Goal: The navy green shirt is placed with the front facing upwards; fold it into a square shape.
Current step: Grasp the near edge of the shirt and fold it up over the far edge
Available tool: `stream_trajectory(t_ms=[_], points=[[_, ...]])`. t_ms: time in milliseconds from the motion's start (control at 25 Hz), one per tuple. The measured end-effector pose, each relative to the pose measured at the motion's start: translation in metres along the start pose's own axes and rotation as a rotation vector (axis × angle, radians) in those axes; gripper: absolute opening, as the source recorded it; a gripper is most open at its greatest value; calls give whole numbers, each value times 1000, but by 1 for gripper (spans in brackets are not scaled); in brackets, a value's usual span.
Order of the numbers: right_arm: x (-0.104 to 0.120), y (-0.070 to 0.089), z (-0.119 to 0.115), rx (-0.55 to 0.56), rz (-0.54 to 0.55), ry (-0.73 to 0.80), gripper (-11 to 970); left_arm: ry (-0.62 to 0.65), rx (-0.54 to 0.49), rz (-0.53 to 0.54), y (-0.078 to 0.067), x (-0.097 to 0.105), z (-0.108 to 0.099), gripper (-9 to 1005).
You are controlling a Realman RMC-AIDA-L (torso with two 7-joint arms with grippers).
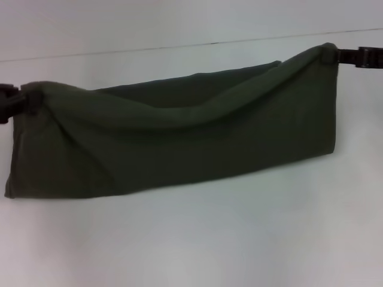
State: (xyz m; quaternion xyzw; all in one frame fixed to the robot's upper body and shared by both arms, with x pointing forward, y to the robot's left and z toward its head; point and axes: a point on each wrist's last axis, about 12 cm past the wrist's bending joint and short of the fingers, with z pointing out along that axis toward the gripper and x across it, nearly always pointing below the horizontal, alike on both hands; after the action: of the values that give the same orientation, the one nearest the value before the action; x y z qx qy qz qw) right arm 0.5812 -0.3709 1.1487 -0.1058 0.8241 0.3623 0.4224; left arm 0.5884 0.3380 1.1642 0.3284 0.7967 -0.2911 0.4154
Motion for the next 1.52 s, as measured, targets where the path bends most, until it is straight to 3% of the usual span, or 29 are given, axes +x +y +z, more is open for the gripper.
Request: stream_trajectory(t_ms=[600,1120,1520], points=[[-9,-13,39,133,42,-46,75,-16,-197,-22,28,-21,40,127],[-1,-12,78,225,13,-44,76,-42,-286,-59,26,-15,77,149],[3,-14,91,288,5,-55,97,-59,-378,-90,30,-5,91,167]])
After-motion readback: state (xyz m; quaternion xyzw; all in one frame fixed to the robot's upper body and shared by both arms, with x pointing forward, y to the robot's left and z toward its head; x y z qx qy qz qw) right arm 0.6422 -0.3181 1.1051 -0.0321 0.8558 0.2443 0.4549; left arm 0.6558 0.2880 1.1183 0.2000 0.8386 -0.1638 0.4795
